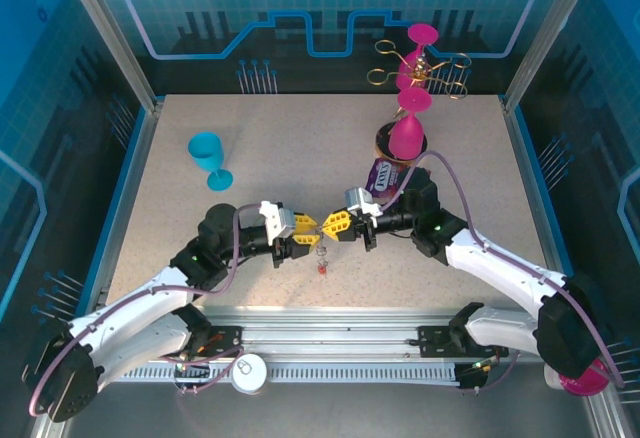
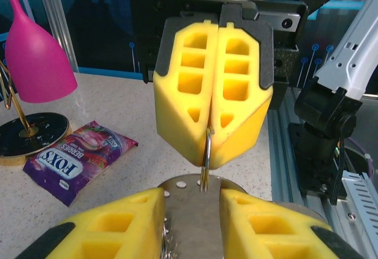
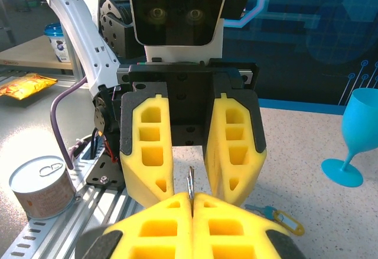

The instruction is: Put the keys on the keyring

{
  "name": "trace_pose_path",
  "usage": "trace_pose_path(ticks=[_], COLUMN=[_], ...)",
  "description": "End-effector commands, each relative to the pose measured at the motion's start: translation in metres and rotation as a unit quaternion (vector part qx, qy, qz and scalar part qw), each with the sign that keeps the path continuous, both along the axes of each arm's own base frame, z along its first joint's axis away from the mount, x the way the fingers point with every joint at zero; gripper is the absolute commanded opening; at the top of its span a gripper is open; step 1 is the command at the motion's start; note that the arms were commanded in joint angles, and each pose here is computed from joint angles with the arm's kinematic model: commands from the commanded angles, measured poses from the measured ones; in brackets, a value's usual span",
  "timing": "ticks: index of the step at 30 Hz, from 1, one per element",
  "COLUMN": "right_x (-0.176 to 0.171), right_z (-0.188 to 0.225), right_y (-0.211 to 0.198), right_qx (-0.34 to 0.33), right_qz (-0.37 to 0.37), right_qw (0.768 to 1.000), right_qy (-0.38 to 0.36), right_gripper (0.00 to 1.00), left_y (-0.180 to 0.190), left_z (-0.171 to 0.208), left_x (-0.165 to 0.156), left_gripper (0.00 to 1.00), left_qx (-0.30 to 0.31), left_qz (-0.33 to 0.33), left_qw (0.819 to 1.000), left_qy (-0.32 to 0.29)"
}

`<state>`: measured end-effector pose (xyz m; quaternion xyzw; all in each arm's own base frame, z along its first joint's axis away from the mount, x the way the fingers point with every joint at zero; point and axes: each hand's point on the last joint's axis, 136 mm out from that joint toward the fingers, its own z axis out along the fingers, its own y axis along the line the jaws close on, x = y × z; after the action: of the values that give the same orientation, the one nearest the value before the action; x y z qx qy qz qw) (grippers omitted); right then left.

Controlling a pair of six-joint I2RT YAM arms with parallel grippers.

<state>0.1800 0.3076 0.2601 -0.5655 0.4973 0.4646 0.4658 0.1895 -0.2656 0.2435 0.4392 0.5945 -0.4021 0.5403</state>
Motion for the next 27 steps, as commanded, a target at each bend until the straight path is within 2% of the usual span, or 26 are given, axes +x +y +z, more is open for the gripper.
trace_pose_path(ticks=[1, 10, 11, 13, 14, 16, 17, 18, 20, 23, 27], right_x=[-0.002, -0.004, -0.005, -0.005, -0.006, -0.006, -0.003, 0.002, 0.011, 0.02, 0.015], right_z=[0.004, -0.001, -0.001, -0.001, -0.004, -0.006, -0.007, -0.009, -0.013, -0.019, -0.021], right_y=[0.004, 0.008, 0.008, 0.008, 0.007, 0.004, 0.002, -0.002, -0.012, -0.024, -0.019], right_qx=[0.005, -0.005, -0.006, -0.008, -0.014, -0.023, -0.029, -0.037, -0.055, -0.088, -0.111], right_qz=[0.01, 0.013, 0.013, 0.014, 0.012, 0.001, -0.013, -0.034, -0.079, -0.118, -0.101], right_qw=[1.0, 1.0, 1.0, 1.0, 1.0, 1.0, 0.999, 0.999, 0.995, 0.987, 0.985], right_qy=[-0.013, -0.012, -0.013, -0.008, -0.001, -0.005, -0.009, -0.017, -0.038, -0.069, -0.08], right_gripper=[0.0, 0.0, 0.0, 0.0, 0.0, 0.0, 0.05, 0.19, 0.28, 0.27, 0.24], left_y=[-0.004, -0.004, -0.004, -0.004, -0.004, -0.003, -0.002, -0.001, 0.001, 0.004, 0.007], left_z=[0.008, 0.013, 0.013, 0.014, 0.014, 0.017, 0.017, 0.018, 0.016, 0.007, -0.005], left_x=[-0.007, -0.008, -0.007, -0.006, -0.005, -0.003, -0.003, -0.003, -0.001, 0.002, 0.005], left_gripper=[0.29, 0.19, 0.16, 0.02, 0.0, 0.0, 0.0, 0.0, 0.0, 0.0, 0.0], left_qx=[-0.022, -0.033, -0.033, -0.032, -0.03, -0.029, -0.027, -0.024, -0.007, 0.04, 0.106], left_qz=[-0.023, -0.024, -0.023, -0.021, -0.018, -0.01, -0.007, -0.003, 0.007, 0.02, 0.03], left_qw=[0.999, 0.999, 0.999, 0.999, 0.999, 0.999, 0.999, 0.999, 0.999, 0.997, 0.989], left_qy=[-0.011, -0.016, -0.017, -0.02, -0.022, -0.031, -0.035, -0.041, -0.048, -0.067, -0.094])
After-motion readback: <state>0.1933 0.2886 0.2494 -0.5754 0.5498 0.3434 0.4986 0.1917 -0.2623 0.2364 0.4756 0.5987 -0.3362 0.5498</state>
